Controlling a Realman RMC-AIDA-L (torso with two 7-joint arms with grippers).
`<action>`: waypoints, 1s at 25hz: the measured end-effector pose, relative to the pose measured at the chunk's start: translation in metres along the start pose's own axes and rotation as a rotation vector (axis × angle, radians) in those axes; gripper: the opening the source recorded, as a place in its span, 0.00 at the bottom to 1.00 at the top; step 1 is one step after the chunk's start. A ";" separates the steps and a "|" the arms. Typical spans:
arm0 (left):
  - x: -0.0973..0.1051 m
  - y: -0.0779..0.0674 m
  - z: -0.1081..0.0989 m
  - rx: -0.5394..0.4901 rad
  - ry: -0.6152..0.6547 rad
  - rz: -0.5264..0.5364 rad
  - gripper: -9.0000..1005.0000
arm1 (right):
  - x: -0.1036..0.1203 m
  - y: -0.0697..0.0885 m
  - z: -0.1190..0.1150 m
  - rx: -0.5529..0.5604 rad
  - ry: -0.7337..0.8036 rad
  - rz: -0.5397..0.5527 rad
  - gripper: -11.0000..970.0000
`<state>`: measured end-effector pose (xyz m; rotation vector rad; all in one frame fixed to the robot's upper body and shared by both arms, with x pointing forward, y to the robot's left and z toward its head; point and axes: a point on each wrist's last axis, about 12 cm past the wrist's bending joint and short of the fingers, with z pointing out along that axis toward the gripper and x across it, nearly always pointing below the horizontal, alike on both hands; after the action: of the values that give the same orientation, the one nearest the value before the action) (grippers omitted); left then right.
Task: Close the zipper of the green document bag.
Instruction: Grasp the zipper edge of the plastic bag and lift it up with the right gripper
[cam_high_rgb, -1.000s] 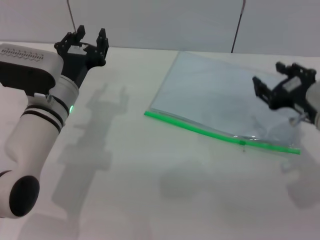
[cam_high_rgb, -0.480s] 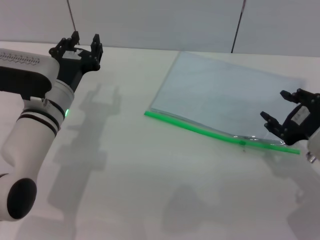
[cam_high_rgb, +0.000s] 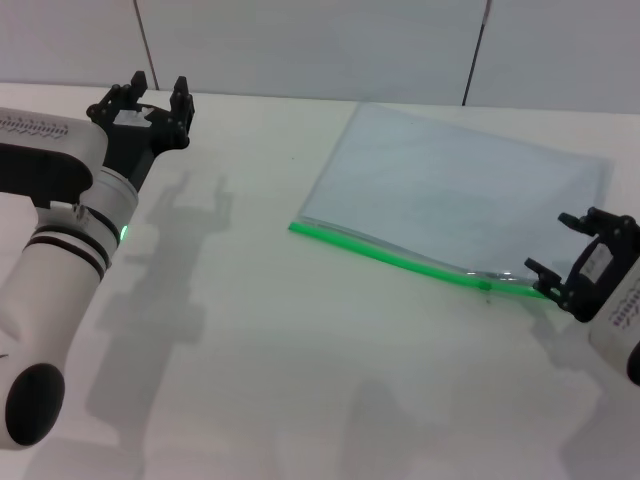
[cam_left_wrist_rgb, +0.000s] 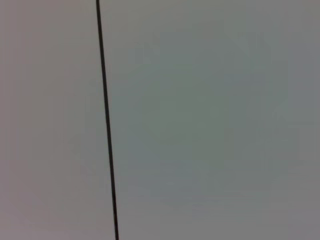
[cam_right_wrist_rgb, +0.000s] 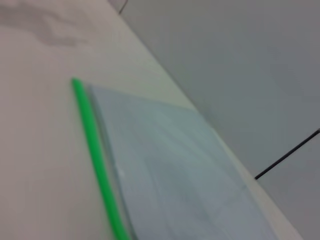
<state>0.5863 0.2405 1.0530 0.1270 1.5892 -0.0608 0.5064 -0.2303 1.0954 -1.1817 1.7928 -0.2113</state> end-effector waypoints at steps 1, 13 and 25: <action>0.000 0.000 0.000 -0.001 0.000 0.000 0.50 | 0.001 0.001 0.000 -0.005 0.008 -0.014 0.62; 0.002 0.008 -0.003 -0.027 0.006 -0.006 0.50 | 0.016 0.006 0.002 -0.071 0.123 -0.157 0.62; 0.002 0.008 -0.003 -0.030 0.006 -0.009 0.50 | 0.022 0.010 0.012 -0.100 0.146 -0.176 0.61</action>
<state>0.5842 0.2487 1.0511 0.0975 1.5962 -0.0436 0.5069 -0.2387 1.0695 -1.4292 1.8434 -0.3205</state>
